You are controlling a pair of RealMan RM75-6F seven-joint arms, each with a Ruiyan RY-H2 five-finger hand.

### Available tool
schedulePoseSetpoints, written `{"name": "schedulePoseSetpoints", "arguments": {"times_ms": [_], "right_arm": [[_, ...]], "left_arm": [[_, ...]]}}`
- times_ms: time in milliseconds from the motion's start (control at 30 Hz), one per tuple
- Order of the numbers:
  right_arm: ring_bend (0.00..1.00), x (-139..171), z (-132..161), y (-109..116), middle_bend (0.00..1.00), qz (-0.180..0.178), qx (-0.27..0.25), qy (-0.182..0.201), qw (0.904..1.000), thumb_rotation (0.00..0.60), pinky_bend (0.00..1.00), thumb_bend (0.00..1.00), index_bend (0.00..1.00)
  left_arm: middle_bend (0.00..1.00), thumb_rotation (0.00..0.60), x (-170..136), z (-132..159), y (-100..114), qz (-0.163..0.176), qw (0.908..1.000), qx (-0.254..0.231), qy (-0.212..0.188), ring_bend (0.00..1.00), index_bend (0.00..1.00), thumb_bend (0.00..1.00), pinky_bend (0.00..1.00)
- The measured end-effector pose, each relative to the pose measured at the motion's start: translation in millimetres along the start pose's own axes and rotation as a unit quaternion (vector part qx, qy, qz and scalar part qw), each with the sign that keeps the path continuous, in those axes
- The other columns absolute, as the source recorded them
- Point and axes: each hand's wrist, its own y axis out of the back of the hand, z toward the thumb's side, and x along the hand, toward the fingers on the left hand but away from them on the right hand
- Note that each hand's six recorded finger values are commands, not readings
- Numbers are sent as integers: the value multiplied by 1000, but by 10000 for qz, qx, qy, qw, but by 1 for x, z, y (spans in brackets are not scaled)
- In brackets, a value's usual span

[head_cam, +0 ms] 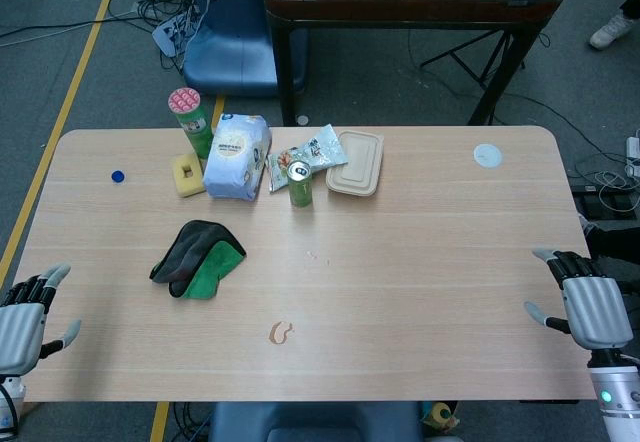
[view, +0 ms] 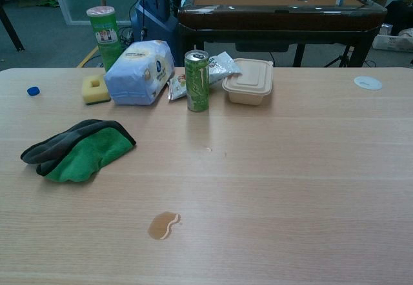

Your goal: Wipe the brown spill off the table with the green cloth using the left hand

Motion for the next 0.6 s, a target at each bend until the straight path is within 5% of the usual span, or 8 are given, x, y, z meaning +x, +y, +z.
{"name": "schedulePoseSetpoints", "arguments": {"times_ms": [367,600], "right_arm": [[232,1,0,13,277,-195,58,-7,9998,600,271,232,238],[232,-1,0,33,278,-457,204,-23,9987,600,271,232,238]], "left_arm": [[143,600,10,9,-6,-171,9992,-140,-339,153,131,248,164],[142,600,41,35,-13,-425,9923,-310,-1123,153,101,248,164]]}}
